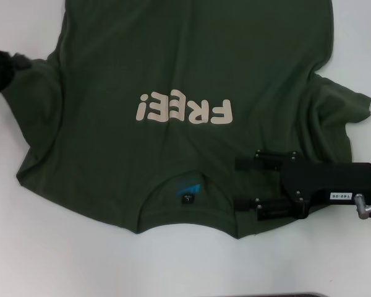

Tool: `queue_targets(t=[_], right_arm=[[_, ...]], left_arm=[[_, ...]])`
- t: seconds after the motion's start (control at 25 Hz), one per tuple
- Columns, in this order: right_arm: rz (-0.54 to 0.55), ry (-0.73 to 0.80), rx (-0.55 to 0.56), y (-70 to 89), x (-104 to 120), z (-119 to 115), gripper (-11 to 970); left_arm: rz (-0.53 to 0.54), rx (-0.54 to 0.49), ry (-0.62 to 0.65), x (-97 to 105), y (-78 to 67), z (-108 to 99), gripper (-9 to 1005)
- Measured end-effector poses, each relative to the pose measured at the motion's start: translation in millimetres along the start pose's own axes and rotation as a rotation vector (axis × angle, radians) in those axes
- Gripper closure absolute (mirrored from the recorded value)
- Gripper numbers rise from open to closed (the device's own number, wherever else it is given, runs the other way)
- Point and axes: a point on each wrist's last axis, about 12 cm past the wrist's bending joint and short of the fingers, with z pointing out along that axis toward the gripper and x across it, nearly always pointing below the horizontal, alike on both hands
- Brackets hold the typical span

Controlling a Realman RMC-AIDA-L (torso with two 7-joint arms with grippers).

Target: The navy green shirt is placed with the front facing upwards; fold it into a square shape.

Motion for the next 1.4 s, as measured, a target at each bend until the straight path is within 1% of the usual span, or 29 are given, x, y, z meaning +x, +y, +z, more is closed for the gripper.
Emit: queue_targets(t=[0.12,0.32,0.44,0.56,0.8,1.0,1.2,1.24,1.4], right_arm=[[0.0,-0.004,0.003,-0.9,-1,0,31],[-0.006,-0.004,0.014,-3.4,-3,0,32],[-0.007,-0.003,0.022,-4.8,-4,0,32],[-0.007,-0.006,0.027,-5.2,-4,0,32],[-0.005,-0.015,0.038,-5.7,-4,-2,31],[-0.006,-0.015,0.037,-6.0,-5,-2,31],[-0.014,-0.011,0.039,-6.9,-6,-3,32],[-0.015,-0.011,0.039,-7.1,-7,-3,32],[-0.015,-0.01,0.037,-7.1,-7,-4,32]], left_arm=[[-0.006,0.014,0.006,3,-4.7,11,993],[-0.011,0.055,0.01,1,-17.7,26,993],[-0.024,0.081,0.016,3,-21.6,34,993],[-0.038,0.088,0.023,10,-21.5,44,993],[-0.045,0.056,0.027,22,-17.6,61,992],[-0.049,0.064,0.031,27,-20.9,70,993],[-0.052,0.068,0.04,33,-25.2,85,984],[-0.048,0.068,0.044,35,-27.3,90,981],[-0.039,0.057,0.049,38,-29.9,100,969]])
